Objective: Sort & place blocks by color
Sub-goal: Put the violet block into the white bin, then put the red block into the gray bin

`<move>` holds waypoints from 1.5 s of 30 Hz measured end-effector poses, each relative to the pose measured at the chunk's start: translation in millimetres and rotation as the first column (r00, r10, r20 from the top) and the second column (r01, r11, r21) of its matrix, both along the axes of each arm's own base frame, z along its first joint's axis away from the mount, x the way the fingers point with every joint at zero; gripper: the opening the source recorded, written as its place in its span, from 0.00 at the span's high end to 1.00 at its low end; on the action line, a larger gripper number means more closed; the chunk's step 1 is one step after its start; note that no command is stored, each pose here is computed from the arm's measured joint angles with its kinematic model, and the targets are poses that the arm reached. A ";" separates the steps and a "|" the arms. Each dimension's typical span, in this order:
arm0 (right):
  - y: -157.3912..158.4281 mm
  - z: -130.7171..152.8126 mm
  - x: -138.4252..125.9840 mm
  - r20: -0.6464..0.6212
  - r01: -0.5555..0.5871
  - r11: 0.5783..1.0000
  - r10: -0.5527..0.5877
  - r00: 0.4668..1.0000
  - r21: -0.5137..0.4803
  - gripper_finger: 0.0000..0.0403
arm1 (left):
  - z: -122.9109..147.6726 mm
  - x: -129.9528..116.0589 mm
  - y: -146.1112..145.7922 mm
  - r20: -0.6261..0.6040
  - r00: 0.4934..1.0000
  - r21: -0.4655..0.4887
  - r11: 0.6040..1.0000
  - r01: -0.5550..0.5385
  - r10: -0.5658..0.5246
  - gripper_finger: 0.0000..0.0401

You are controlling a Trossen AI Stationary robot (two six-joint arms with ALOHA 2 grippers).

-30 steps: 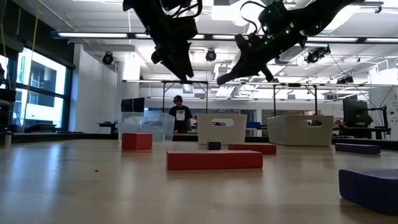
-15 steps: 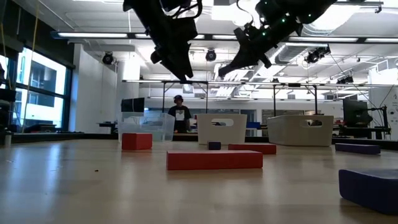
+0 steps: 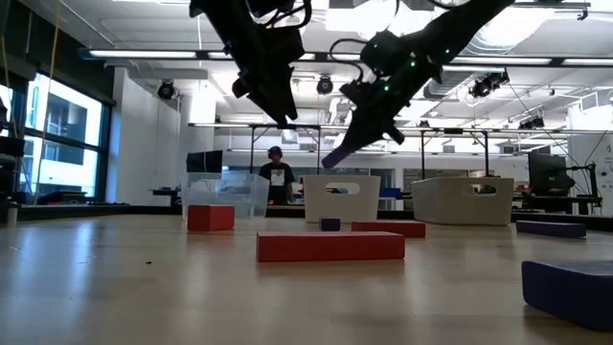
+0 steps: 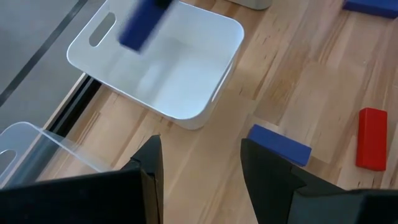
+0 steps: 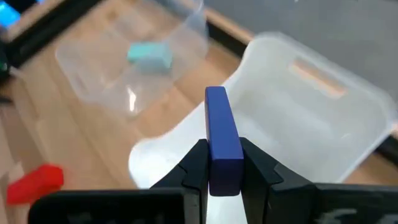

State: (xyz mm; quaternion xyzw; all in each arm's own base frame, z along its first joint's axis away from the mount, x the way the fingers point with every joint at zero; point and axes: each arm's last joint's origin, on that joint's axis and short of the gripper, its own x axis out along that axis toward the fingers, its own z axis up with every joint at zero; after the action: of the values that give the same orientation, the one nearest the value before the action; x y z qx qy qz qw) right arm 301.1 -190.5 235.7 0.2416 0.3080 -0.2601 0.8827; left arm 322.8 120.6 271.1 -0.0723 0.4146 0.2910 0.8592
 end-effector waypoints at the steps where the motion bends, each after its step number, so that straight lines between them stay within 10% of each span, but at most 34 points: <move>1: 1.2 -4.3 2.2 -0.013 -0.006 1.000 0.006 1.000 0.009 0.89 | 0.0 0.0 0.0 0.000 1.000 0.000 1.000 0.000 0.000 0.67; 21: 3.9 -49.8 15.7 -0.153 -0.071 0.993 0.084 0.985 0.094 0.89 | 0.3 -0.3 1.4 0.002 1.000 0.001 1.000 -0.005 0.005 0.67; 45: 1.0 -36.1 19.1 -0.183 -0.108 0.992 0.119 0.976 0.070 0.74 | 0.6 0.0 1.5 0.006 1.000 0.005 1.000 -0.007 0.007 0.67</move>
State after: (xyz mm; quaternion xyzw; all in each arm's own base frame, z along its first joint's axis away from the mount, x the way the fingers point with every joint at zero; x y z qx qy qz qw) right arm 320.2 -189.5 199.6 0.2244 0.4104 -0.2213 0.8557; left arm 322.8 122.1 271.6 -0.0725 0.4110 0.2947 0.8596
